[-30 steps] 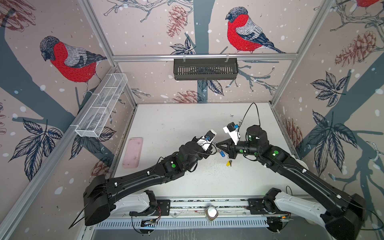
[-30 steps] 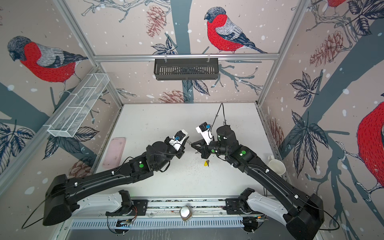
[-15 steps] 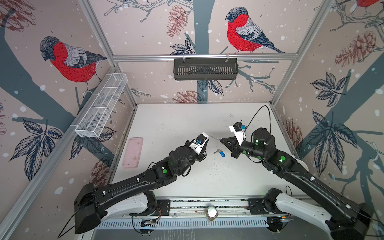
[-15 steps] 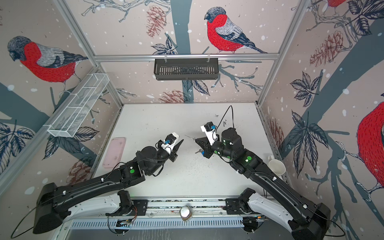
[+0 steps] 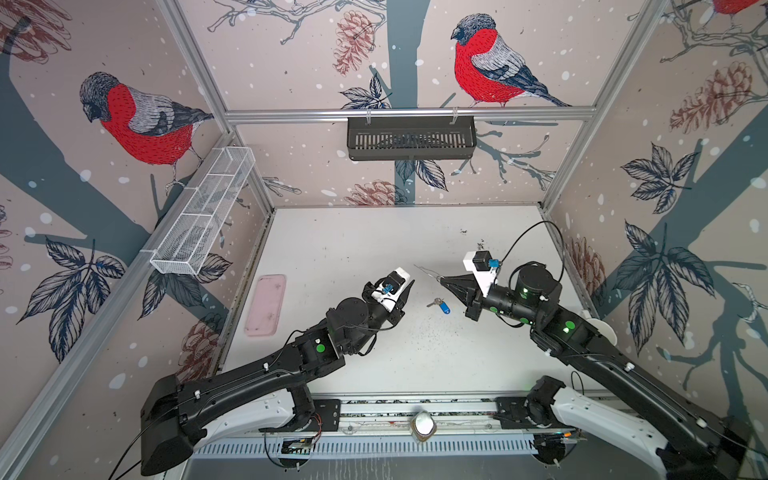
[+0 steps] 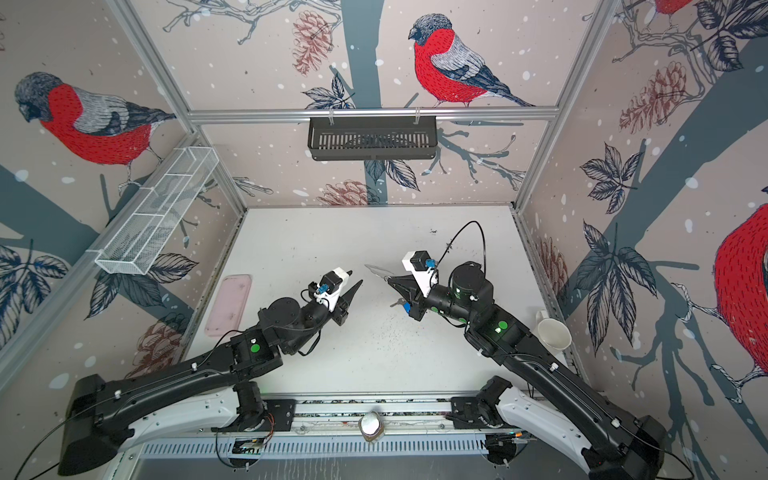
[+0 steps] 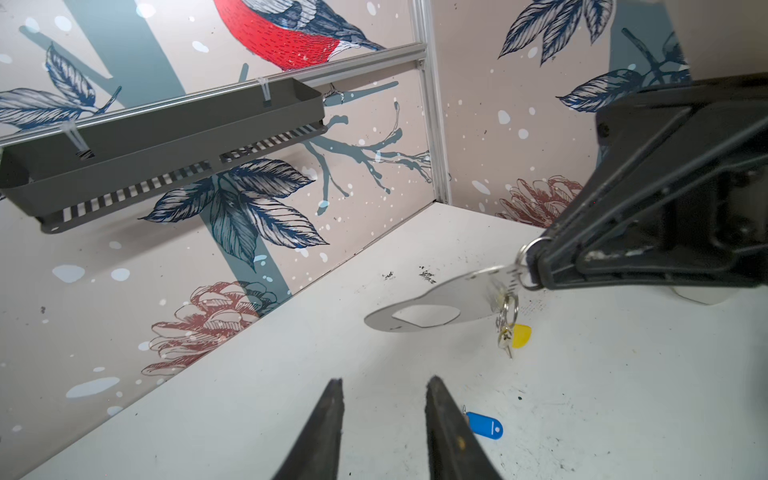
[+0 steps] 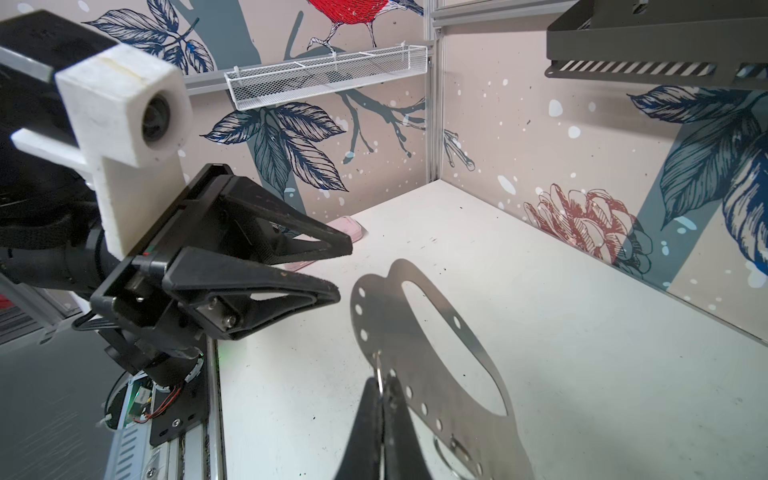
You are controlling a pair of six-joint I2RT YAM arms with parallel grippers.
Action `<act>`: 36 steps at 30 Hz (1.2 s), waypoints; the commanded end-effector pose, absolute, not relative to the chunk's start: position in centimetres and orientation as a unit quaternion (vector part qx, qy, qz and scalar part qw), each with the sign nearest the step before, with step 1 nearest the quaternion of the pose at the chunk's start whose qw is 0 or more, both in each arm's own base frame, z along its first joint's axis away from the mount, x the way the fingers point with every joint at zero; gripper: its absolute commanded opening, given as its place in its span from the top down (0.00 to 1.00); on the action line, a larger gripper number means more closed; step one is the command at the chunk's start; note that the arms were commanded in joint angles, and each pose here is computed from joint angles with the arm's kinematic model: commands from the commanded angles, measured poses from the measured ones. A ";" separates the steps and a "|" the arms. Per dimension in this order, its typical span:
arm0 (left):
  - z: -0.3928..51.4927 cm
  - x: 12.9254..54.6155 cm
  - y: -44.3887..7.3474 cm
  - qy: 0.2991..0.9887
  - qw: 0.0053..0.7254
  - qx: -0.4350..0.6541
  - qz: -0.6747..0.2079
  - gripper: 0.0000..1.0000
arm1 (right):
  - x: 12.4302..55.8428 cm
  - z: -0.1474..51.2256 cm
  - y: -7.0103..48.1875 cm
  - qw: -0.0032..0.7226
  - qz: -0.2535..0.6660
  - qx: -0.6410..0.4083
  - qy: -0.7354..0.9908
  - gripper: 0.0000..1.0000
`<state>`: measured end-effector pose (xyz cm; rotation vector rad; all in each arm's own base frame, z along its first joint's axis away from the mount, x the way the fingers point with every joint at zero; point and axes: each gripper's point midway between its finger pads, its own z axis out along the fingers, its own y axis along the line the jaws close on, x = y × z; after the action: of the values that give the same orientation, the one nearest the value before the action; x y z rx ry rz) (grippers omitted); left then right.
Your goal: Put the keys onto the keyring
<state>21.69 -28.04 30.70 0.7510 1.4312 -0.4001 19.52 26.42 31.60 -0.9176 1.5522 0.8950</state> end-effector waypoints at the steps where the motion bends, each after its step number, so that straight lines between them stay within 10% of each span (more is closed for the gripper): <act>1: 32.3 20.7 -28.9 0.596 0.693 0.352 -0.202 0.64 | 19.0 32.8 27.0 0.545 0.385 -0.407 0.623 1.00; 36: 29.1 18.1 -31.2 0.540 0.619 0.549 -0.151 0.82 | 16.4 31.7 28.2 0.454 0.434 -0.479 0.613 1.00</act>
<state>18.70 -30.90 30.28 1.2018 1.2184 -0.3170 17.06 27.90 29.82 -1.1559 1.6120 1.0405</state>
